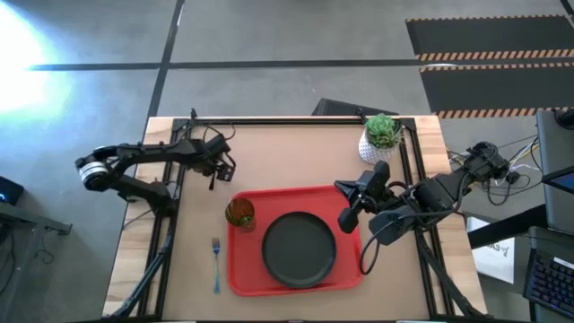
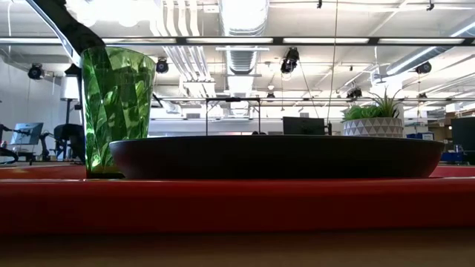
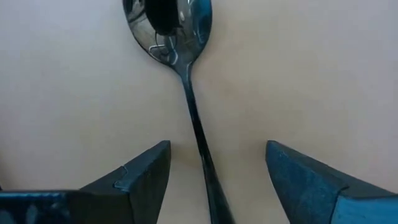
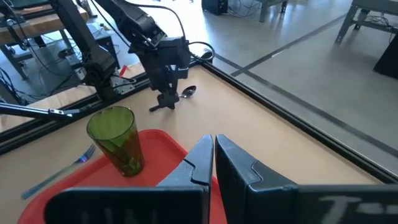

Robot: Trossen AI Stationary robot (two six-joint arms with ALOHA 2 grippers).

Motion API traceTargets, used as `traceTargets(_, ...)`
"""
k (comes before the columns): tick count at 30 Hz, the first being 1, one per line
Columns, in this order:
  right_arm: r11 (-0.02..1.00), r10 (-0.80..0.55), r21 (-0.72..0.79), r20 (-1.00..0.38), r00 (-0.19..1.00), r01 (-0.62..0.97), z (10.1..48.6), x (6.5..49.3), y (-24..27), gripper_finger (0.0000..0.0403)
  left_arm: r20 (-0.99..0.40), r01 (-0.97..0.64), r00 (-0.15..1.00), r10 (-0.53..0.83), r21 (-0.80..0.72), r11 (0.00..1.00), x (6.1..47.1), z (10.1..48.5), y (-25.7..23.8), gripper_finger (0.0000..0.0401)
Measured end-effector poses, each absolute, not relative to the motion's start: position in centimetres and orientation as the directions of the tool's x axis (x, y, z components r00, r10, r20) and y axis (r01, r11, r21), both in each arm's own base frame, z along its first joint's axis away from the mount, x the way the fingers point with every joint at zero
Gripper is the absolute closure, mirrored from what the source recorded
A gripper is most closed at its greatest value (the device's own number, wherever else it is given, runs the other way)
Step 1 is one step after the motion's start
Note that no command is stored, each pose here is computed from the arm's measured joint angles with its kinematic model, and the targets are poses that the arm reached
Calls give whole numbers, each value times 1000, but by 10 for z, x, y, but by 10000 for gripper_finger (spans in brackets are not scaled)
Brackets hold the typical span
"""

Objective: Pick and place plate/cup/fork/spoon on tray
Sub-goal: Put the black spoon to the right side of the black plate on the red serving tray

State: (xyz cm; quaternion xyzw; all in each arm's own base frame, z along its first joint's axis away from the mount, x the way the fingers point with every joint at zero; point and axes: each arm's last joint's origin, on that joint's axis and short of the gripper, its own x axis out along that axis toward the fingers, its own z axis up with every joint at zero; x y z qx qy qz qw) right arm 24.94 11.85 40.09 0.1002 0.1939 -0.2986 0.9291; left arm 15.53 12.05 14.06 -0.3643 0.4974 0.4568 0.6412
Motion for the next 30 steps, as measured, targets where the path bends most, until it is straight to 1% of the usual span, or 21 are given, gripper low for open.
traceTargets(3,802,-516,71,-420,747,594,401,249,118,394,-973,-948,81,214,-9,318,156,139,121,192)
traceTargets(5,801,-516,74,-420,747,595,401,249,118,394,-974,-948,79,211,-8,318,157,138,121,225)
traceTargets(7,800,-516,77,-420,747,596,401,249,118,394,-975,-946,82,205,-11,324,156,137,121,269)
traceTargets(10,799,-516,77,-420,747,596,401,249,118,394,-976,-934,86,198,-10,357,156,137,121,356)
traceTargets(11,799,-516,78,-420,747,596,401,249,118,394,-977,-930,88,197,-10,366,156,137,121,377)
traceTargets(12,800,-516,78,-420,747,596,401,249,118,394,-977,-929,90,195,-11,370,156,137,121,388)
traceTargets(16,799,-516,77,-420,747,596,401,249,118,394,-976,-920,93,197,-8,393,157,139,121,397)
traceTargets(21,799,-516,78,-420,747,596,401,249,118,394,-969,-906,123,216,-21,422,161,150,124,399)
traceTargets(25,799,-515,78,-420,747,596,401,250,118,394,-937,-900,208,281,-71,429,169,172,131,400)
traceTargets(30,799,-516,78,-420,747,596,401,249,118,394,-883,-867,322,342,-129,482,183,200,141,400)
